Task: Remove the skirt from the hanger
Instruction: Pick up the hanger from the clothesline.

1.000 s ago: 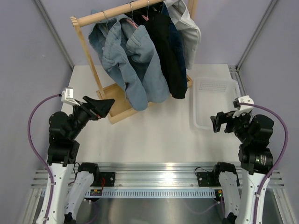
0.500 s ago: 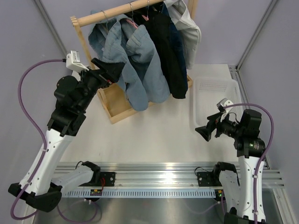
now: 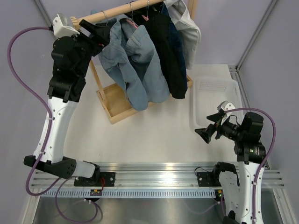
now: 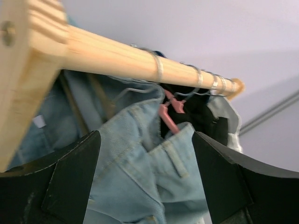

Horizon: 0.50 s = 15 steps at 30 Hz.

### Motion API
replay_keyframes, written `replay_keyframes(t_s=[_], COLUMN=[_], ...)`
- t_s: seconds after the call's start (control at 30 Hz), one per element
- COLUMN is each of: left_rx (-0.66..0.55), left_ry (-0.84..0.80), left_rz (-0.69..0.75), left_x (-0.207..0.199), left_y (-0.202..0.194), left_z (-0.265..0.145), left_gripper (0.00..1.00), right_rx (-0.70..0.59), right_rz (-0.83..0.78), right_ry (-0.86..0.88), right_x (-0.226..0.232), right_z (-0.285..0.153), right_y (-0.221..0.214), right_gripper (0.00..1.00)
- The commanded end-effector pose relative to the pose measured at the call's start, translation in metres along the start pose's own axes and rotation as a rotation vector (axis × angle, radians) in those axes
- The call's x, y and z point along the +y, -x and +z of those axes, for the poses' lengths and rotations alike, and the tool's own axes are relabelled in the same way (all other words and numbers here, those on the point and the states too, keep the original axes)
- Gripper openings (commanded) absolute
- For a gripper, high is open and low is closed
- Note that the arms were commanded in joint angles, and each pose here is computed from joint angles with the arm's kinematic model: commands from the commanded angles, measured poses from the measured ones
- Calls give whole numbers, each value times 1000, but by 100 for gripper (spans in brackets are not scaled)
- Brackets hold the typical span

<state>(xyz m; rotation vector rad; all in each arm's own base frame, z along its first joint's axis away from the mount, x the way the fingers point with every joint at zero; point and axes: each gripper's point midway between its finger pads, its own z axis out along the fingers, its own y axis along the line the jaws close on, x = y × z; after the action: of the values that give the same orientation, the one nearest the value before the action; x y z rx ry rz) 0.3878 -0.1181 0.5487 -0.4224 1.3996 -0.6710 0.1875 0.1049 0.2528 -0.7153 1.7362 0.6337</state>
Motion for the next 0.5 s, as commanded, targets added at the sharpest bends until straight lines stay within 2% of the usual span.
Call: replay_keyframes(t_s=[0.0,0.13,0.27,0.4,0.47], left_rx=[20,47,41,4,-33], left_ry=[12,26,55,102,127], left_rz=[-56,-88,-102,-92,-79], left_x=[9,21,28,38,44], left_y=[1,-12,-17,-16,-14], left_z=[9,20,29,35,35], left_gripper=[80,74,64,54,53], right_rx=[-22,-22,-22,-23,-23], right_rz=[-43,-43,-41,-41,-43], right_ry=[-18,-21,-21,-18,-17], right_x=[-4,-4,-4,-4,-3], right_z=[0,0,0,0,-1], right_y=[6,6,6,6,6], right_gripper=[100,100,99,99,99])
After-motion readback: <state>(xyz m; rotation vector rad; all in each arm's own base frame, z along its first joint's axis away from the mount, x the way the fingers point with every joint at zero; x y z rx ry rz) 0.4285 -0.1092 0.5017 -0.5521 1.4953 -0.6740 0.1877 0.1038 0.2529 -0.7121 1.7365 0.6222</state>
